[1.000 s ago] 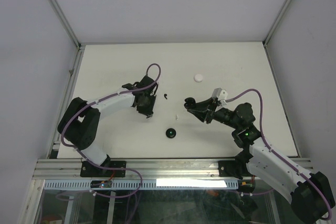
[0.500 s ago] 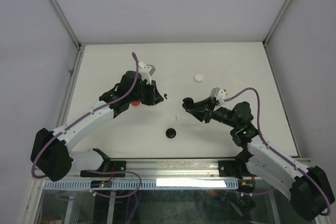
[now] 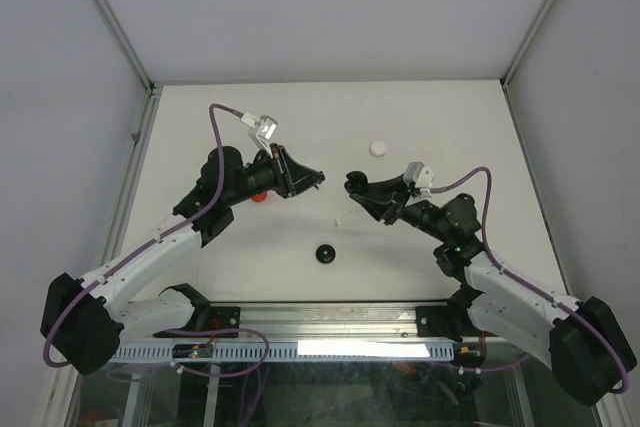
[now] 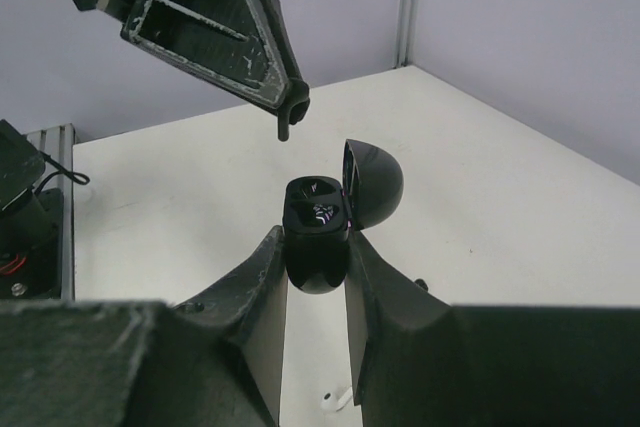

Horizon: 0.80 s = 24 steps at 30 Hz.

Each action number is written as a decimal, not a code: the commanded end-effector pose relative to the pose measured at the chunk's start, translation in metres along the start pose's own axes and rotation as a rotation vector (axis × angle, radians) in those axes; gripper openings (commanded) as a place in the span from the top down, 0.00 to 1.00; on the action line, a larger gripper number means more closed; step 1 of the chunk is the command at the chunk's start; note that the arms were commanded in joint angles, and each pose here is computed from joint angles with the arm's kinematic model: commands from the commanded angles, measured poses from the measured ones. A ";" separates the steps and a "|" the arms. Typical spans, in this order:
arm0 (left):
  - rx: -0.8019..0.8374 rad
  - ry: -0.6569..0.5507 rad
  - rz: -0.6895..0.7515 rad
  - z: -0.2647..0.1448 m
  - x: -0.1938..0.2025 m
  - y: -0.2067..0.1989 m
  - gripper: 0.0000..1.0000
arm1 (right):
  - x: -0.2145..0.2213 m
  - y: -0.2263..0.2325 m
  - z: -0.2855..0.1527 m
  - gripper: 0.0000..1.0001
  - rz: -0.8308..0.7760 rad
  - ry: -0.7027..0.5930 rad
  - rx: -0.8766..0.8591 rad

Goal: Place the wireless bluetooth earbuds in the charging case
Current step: Pick up the earbud from the center of the board, then place the earbud in the charging case.

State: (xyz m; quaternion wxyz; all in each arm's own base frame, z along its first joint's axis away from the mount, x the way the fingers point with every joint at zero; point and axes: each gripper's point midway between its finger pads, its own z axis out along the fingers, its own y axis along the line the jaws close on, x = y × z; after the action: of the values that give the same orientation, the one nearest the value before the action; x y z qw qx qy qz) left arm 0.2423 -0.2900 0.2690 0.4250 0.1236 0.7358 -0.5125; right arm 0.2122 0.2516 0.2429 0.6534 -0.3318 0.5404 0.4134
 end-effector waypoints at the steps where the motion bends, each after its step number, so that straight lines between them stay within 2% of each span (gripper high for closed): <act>1: 0.204 -0.123 -0.004 -0.009 -0.026 -0.048 0.90 | -0.043 -0.006 0.010 1.00 -0.064 -0.156 0.040; 11: 0.354 -0.200 0.072 -0.009 -0.029 -0.085 0.90 | -0.038 0.005 0.016 1.00 -0.072 -0.179 -0.013; 24: 0.390 -0.160 0.134 0.007 -0.008 -0.096 0.89 | -0.041 0.016 0.015 1.00 -0.105 -0.209 -0.069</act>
State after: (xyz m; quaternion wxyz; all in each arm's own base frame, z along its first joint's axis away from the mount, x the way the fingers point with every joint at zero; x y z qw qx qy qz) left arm 0.1957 -0.3347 0.3137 0.4486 0.1893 0.6188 -0.6164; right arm 0.2098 0.2654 0.2680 0.6912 -0.3290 0.4817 0.4266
